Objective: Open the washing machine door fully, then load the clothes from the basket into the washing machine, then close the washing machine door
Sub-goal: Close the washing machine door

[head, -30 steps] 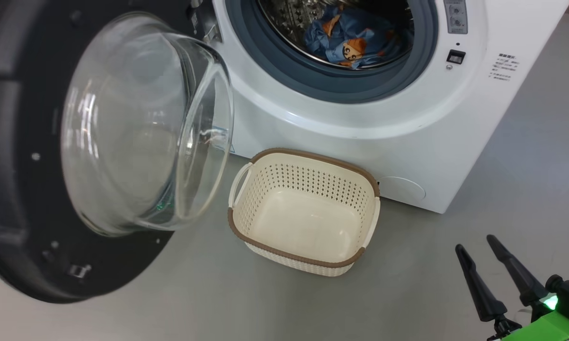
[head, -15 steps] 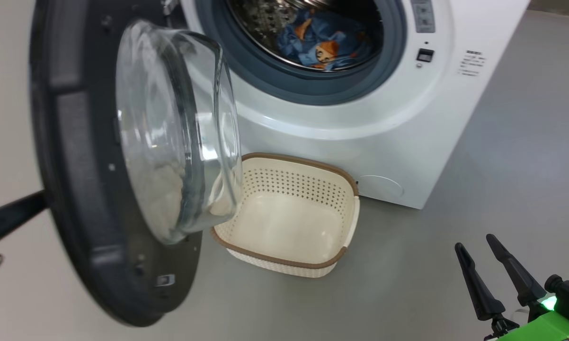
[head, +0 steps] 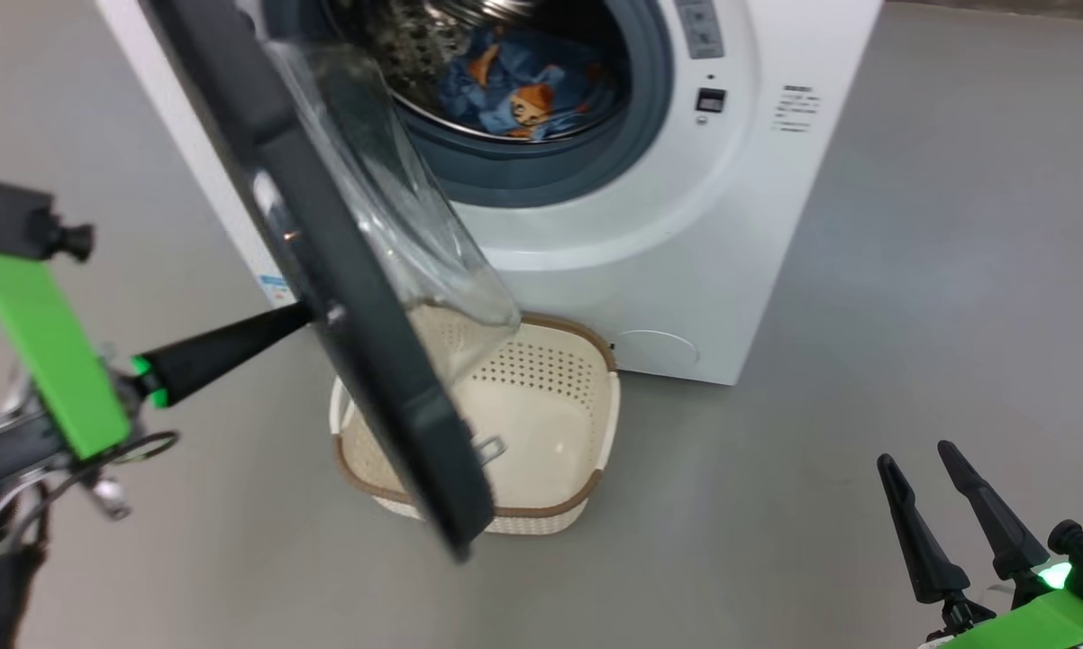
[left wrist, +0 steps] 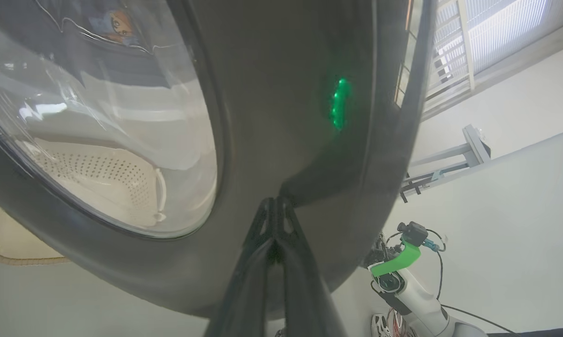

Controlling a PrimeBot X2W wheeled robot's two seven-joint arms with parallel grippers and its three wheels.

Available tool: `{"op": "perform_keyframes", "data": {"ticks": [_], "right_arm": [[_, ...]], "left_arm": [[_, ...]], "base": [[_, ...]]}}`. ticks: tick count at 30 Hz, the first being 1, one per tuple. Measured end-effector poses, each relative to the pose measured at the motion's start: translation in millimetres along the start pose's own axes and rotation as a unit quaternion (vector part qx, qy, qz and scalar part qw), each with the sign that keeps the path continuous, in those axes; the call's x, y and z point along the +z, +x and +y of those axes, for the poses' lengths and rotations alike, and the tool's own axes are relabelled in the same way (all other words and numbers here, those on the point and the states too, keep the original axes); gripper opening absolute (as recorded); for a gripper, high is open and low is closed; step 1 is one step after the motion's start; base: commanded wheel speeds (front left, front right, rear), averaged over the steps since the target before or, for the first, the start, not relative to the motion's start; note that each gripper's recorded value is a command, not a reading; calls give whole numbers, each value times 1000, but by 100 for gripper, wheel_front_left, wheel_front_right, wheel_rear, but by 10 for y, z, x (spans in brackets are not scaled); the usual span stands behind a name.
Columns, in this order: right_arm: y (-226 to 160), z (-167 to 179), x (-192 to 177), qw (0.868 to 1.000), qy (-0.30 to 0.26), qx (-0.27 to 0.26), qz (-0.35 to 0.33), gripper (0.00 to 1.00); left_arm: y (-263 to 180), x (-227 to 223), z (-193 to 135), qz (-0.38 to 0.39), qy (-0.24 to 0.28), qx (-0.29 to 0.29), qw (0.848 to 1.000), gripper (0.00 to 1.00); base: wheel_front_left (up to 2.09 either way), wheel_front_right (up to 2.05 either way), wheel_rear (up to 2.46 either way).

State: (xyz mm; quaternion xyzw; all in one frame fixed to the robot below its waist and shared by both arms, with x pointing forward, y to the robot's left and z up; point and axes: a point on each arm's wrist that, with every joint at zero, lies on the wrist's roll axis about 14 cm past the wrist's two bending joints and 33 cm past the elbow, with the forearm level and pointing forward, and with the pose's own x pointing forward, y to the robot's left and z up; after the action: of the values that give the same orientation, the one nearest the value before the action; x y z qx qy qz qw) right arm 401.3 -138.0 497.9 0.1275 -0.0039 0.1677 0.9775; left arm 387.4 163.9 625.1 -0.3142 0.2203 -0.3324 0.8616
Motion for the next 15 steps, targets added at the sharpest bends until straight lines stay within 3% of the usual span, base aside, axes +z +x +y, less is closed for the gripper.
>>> {"op": "perform_keyframes", "data": {"ticks": [15], "right_arm": [[-324, -322, 108, 998, -3, -67, -15, 100]], "left_arm": [[846, 163, -242, -18, 14, -49, 999, 0]], "base": [[0, 0, 0]]}}
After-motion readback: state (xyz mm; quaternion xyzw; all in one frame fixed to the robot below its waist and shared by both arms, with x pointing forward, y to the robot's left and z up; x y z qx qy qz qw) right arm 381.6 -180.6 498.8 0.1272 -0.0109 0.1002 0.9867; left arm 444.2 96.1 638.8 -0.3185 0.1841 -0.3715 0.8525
